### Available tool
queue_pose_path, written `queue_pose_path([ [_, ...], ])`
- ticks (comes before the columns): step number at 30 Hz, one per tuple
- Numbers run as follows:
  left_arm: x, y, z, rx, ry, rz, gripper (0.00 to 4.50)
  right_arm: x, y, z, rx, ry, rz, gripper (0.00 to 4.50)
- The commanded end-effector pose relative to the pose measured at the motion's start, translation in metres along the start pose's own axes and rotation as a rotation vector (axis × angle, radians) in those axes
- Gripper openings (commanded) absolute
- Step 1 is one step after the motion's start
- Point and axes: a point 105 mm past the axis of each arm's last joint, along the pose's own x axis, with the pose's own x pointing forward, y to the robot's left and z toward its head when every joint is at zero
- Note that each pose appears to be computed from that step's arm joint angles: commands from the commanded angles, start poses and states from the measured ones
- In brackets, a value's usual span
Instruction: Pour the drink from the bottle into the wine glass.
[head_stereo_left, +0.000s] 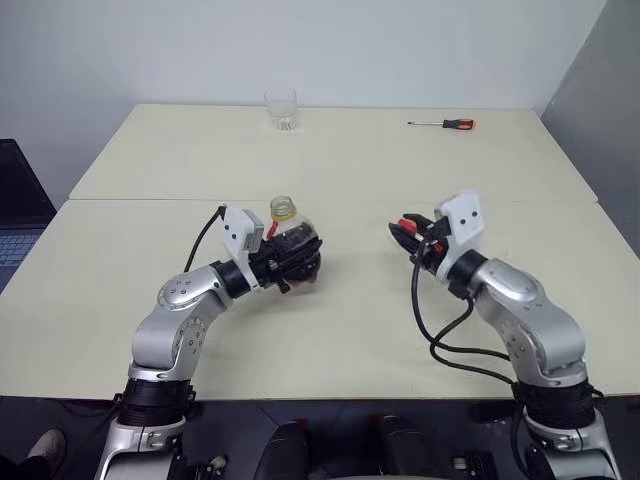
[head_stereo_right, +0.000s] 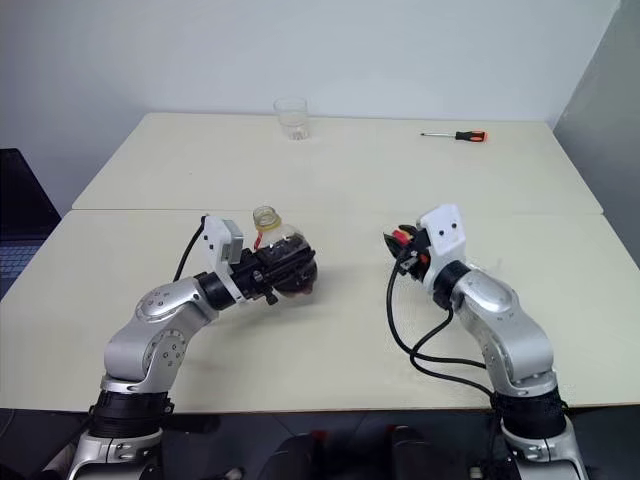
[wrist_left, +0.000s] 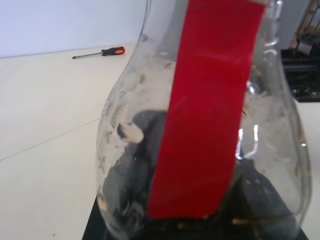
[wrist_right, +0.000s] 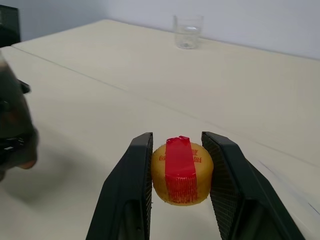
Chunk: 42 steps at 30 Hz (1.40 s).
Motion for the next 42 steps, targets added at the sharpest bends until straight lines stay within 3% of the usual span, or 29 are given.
queue_pose_path([
  [1,0.006,-0.011,0.020,0.033,-0.064,-0.050,1.47,-0.010,-0.009,0.007,-0.010,-0.035,-0.094,1.24],
  [13,0.005,-0.030,0.017,-0.002,-0.031,-0.173,1.47,-0.044,-0.036,-0.042,0.031,0.075,-0.372,1.24],
  [42,0.000,-0.025,0.019,0.014,-0.014,-0.172,1.47,-0.072,-0.045,-0.091,0.079,0.191,-0.478,1.24],
])
